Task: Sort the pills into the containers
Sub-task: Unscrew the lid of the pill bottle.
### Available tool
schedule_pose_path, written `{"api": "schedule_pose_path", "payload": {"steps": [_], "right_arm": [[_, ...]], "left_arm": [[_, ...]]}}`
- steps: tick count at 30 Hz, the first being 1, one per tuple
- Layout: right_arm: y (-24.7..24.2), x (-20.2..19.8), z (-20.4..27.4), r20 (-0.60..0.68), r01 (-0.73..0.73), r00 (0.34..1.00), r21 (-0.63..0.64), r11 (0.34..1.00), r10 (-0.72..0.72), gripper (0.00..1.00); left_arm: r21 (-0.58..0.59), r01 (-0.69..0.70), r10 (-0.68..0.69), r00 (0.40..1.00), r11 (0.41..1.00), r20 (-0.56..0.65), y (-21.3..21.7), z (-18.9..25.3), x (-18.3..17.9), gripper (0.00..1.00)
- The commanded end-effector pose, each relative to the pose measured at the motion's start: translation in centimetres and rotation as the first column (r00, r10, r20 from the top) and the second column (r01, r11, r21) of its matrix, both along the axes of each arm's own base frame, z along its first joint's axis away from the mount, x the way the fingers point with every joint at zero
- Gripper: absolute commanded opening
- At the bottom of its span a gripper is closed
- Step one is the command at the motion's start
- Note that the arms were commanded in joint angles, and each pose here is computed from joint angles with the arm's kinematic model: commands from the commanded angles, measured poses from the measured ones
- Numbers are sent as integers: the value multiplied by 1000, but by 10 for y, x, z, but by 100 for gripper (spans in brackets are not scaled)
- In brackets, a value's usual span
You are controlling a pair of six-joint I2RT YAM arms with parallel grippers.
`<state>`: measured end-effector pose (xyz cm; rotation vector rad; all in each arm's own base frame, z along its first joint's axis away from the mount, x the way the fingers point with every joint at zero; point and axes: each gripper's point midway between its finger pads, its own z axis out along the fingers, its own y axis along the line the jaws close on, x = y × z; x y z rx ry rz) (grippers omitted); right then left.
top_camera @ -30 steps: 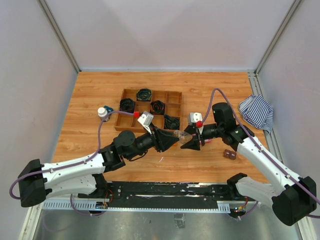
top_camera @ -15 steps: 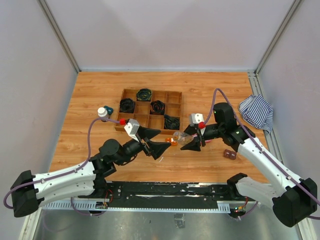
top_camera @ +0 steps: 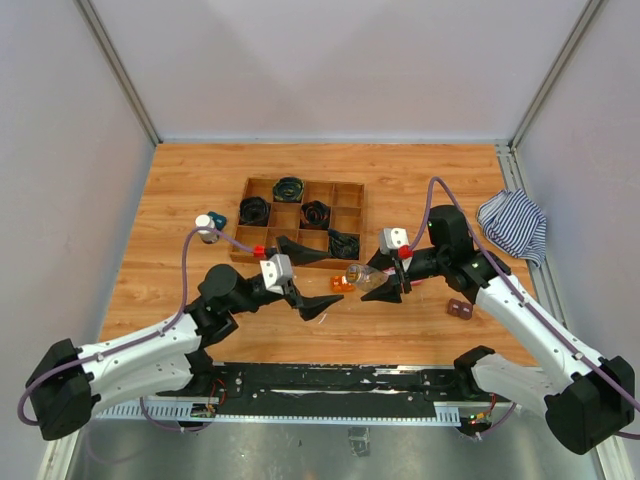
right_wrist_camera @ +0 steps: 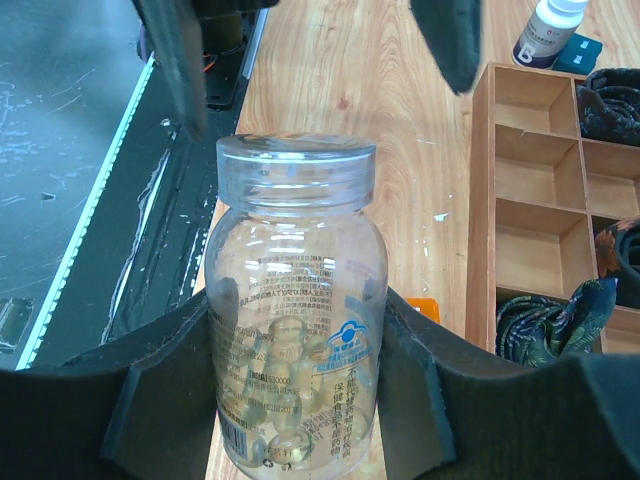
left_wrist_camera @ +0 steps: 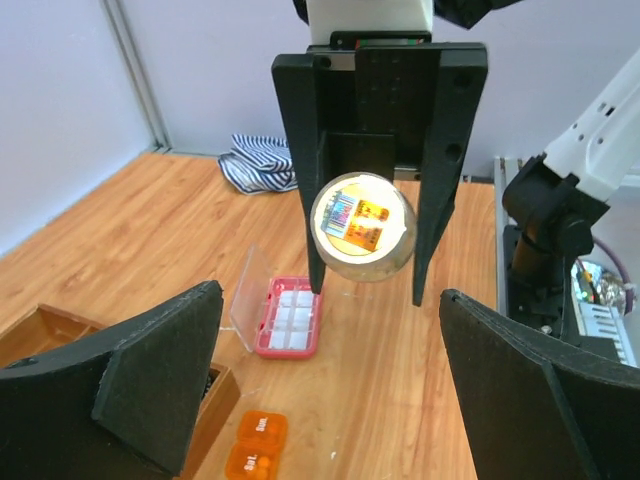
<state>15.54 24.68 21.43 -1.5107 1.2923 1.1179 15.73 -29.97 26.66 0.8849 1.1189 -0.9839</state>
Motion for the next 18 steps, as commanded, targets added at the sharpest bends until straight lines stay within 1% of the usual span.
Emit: {"api": "schedule_pose_path", "payload": {"steps": [1, 4, 8, 10, 12, 18], "right_arm": [[0, 0, 17, 36, -25, 999, 37, 999, 24, 1], [0, 0, 16, 37, -26, 999, 36, 999, 25, 1], [1, 0, 16, 36, -26, 999, 35, 999, 25, 1], [0, 0, 15, 33, -27, 999, 33, 999, 26, 1], [1, 0, 15, 32, -31, 999, 34, 999, 30, 0], [1, 0, 15, 30, -31, 999, 33, 999, 30, 1]], "left_arm": [[23, 102, -103, 992, 995, 73, -13, 17, 1, 99], [33, 133, -134, 990, 991, 40, -22, 14, 2, 99], [12, 160, -160, 987, 987, 21, -28, 14, 1, 98], [-4, 169, -169, 986, 986, 11, -29, 16, 1, 94], [-15, 183, -183, 983, 983, 4, -31, 17, -1, 87], [-84, 176, -177, 984, 981, -13, -32, 28, 2, 85]]}}
